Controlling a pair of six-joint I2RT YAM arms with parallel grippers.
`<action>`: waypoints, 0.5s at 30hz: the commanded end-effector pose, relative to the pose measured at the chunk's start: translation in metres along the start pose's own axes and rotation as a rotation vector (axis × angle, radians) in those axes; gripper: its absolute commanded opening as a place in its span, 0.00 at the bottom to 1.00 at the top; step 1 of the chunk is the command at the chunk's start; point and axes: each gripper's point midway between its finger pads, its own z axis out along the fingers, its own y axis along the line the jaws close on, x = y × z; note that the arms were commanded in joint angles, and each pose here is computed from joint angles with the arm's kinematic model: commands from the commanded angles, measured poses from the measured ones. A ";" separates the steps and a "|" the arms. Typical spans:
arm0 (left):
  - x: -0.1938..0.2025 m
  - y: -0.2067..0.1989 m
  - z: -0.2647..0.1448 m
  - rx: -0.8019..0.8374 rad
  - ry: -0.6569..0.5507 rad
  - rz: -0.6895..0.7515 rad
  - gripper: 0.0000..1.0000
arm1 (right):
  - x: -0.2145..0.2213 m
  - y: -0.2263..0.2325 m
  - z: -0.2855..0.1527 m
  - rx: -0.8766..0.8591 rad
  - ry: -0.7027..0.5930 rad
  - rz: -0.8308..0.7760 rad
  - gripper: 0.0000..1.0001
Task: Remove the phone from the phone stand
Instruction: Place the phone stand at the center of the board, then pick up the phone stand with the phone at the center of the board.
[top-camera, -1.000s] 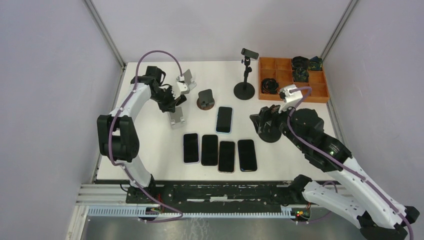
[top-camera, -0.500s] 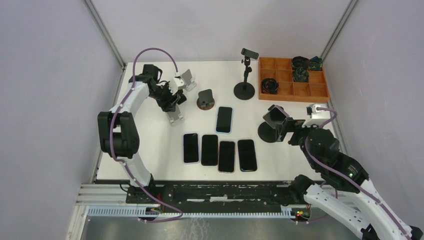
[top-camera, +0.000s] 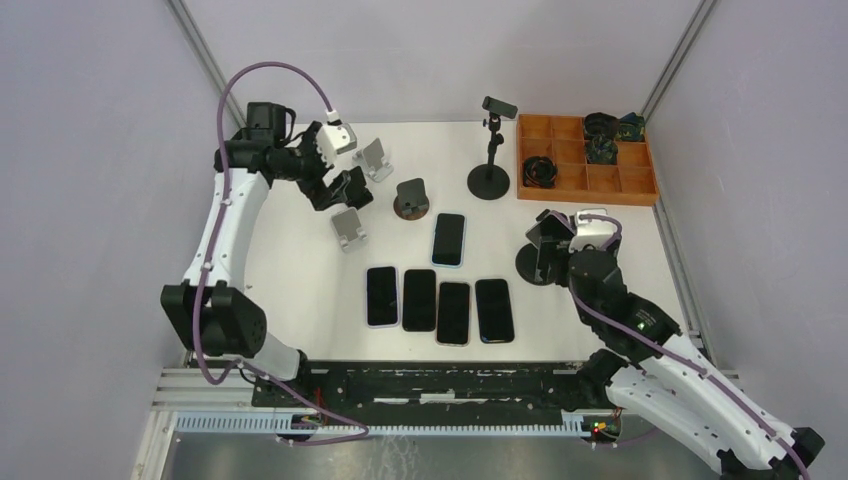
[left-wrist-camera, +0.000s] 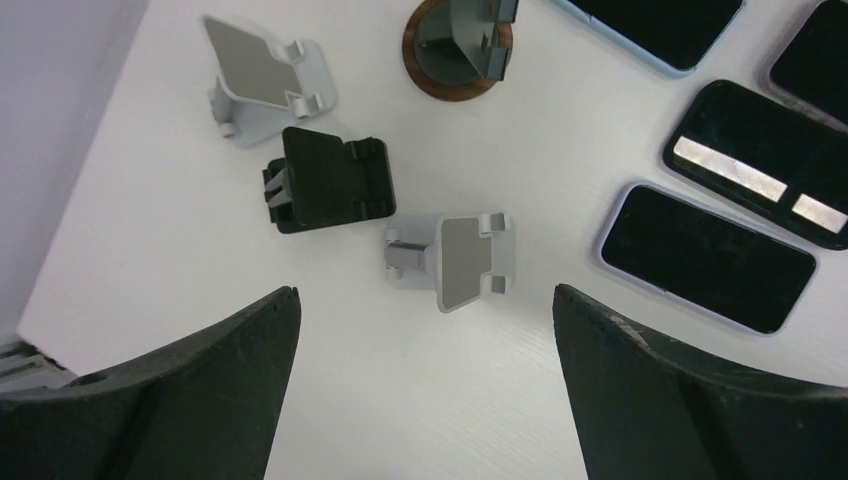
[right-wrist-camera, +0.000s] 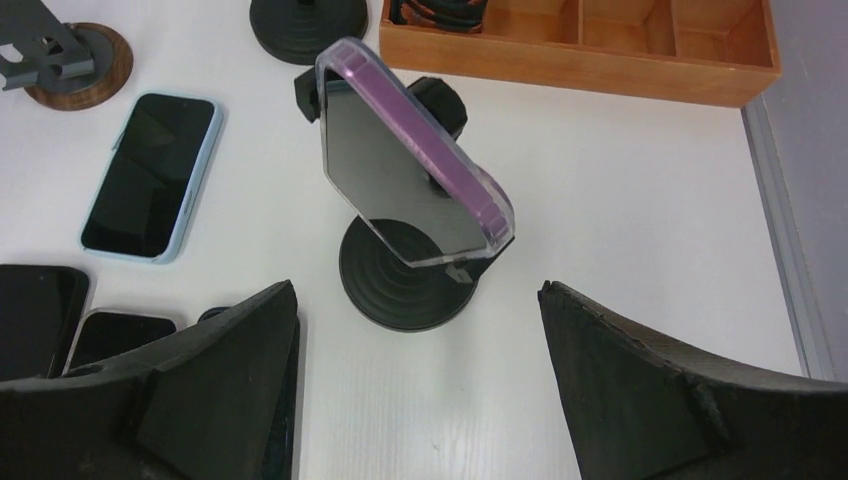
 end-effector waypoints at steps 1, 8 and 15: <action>-0.031 -0.013 -0.036 -0.035 -0.088 -0.047 1.00 | -0.024 0.004 0.012 -0.007 -0.075 0.026 0.98; -0.048 -0.013 -0.053 -0.085 -0.129 -0.166 1.00 | -0.009 -0.007 0.045 -0.028 0.015 0.007 0.98; -0.059 -0.007 -0.062 -0.111 -0.147 -0.234 1.00 | -0.021 0.010 0.053 -0.222 -0.058 0.053 0.93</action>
